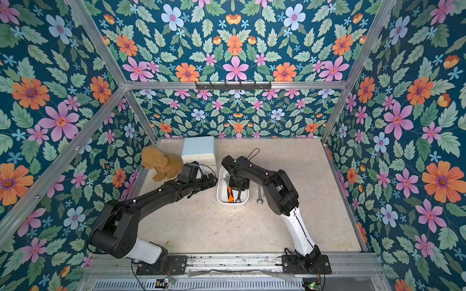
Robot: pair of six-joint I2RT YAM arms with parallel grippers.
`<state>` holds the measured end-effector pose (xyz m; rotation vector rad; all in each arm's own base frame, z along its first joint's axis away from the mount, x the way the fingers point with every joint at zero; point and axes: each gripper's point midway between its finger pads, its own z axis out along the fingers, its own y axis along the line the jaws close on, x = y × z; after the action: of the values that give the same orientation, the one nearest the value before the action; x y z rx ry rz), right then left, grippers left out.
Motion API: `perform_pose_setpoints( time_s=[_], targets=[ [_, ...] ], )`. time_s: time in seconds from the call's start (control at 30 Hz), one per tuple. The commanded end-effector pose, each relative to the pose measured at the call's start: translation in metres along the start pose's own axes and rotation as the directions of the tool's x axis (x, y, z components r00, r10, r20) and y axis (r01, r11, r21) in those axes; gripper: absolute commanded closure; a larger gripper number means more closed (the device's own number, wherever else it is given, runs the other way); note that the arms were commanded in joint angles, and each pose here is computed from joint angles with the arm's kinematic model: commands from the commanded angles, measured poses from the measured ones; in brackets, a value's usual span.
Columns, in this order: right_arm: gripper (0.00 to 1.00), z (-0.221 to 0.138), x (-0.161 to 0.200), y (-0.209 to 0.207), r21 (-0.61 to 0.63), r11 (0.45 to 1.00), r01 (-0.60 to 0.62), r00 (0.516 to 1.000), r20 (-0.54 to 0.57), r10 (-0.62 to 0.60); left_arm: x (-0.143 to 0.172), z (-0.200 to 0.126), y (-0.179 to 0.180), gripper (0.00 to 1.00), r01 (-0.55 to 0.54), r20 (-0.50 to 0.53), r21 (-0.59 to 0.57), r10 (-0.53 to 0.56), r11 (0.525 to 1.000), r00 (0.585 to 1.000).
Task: Take out the wrench from the storage box
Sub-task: Pick up the wrench from the storage box.
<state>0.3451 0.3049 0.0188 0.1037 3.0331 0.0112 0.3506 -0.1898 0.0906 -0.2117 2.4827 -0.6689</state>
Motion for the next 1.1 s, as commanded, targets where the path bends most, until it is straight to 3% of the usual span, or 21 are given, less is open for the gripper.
perform_pose_setpoints(
  time_s=[0.0, 0.33, 0.53, 0.7, 0.87, 1.07],
  targets=[
    [0.86, 0.010, -0.003, -0.007, 0.047, 0.998, 0.050, 0.999, 0.001, -0.050, -0.002, 0.000, 0.000, 0.04, -0.012, 0.008, 0.000, 0.012, 1.000, 1.000],
    [0.83, 0.007, -0.023, -0.006, 0.031, 0.988, 0.153, 0.988, 0.012, -0.153, -0.005, 0.000, -0.001, 0.04, -0.015, 0.015, -0.004, 0.015, 1.000, 1.000],
    [0.74, 0.005, -0.013, -0.005, -0.008, 0.992, 0.125, 0.992, -0.017, -0.125, -0.005, 0.001, 0.000, 0.04, -0.012, 0.013, -0.007, 0.012, 1.000, 1.000],
    [0.73, 0.016, -0.003, -0.012, 0.002, 0.996, 0.084, 0.996, -0.040, -0.084, -0.004, 0.001, -0.001, 0.04, -0.013, 0.012, -0.005, 0.013, 1.000, 1.000],
    [0.80, 0.038, 0.013, -0.024, 0.049, 0.997, 0.060, 0.995, -0.081, -0.056, -0.005, 0.000, 0.001, 0.04, -0.014, 0.015, -0.010, 0.014, 1.000, 1.000],
    [0.89, 0.036, 0.006, -0.023, 0.061, 0.996, 0.072, 0.996, -0.062, -0.068, -0.004, 0.002, 0.001, 0.04, -0.013, 0.013, -0.012, 0.013, 1.000, 1.000]
  ],
)
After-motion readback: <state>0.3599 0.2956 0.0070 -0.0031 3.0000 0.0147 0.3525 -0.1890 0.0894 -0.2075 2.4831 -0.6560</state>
